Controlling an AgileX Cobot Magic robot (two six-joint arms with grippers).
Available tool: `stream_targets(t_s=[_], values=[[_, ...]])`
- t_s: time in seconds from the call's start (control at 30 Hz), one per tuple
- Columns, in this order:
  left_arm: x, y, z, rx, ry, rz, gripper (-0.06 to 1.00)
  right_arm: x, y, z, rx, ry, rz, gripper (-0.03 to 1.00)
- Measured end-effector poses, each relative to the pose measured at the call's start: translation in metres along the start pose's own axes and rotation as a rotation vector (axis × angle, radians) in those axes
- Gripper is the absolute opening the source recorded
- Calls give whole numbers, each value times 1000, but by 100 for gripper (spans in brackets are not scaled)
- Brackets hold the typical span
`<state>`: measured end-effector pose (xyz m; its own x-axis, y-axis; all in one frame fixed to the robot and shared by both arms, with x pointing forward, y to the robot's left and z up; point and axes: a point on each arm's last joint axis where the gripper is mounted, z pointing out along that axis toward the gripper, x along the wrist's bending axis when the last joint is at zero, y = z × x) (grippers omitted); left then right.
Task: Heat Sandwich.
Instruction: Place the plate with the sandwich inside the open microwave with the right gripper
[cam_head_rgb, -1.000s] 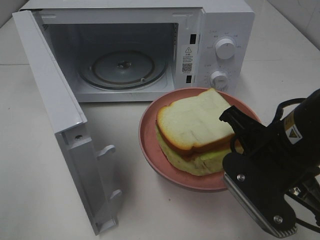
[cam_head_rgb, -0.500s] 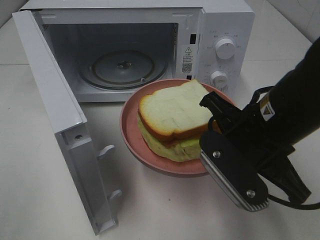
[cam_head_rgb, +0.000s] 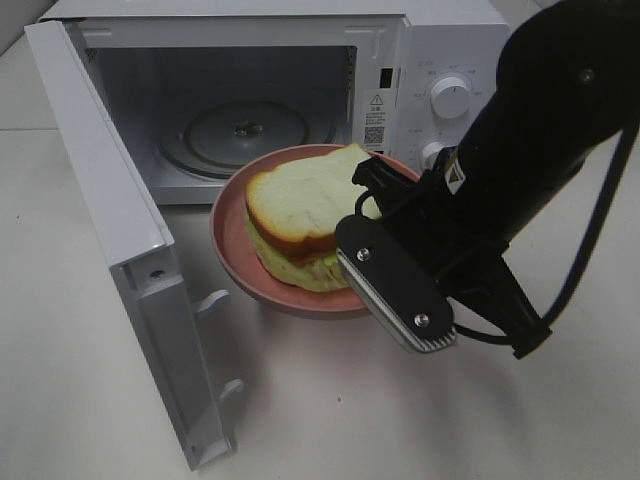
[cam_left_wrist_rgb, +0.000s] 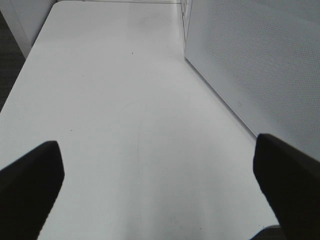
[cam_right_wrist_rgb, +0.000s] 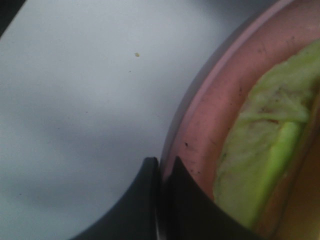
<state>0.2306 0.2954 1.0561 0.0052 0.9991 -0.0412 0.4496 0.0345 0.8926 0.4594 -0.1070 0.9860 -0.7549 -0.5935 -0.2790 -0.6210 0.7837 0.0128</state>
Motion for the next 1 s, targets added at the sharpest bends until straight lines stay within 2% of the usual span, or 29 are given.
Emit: stream_targets(t_s=[0.43, 1.0], values=[[0, 0, 0, 0, 0, 0, 97, -51, 2, 12, 0, 13, -20, 2], [0, 0, 0, 0, 0, 0, 97, -94, 4, 30, 1, 30, -20, 2]])
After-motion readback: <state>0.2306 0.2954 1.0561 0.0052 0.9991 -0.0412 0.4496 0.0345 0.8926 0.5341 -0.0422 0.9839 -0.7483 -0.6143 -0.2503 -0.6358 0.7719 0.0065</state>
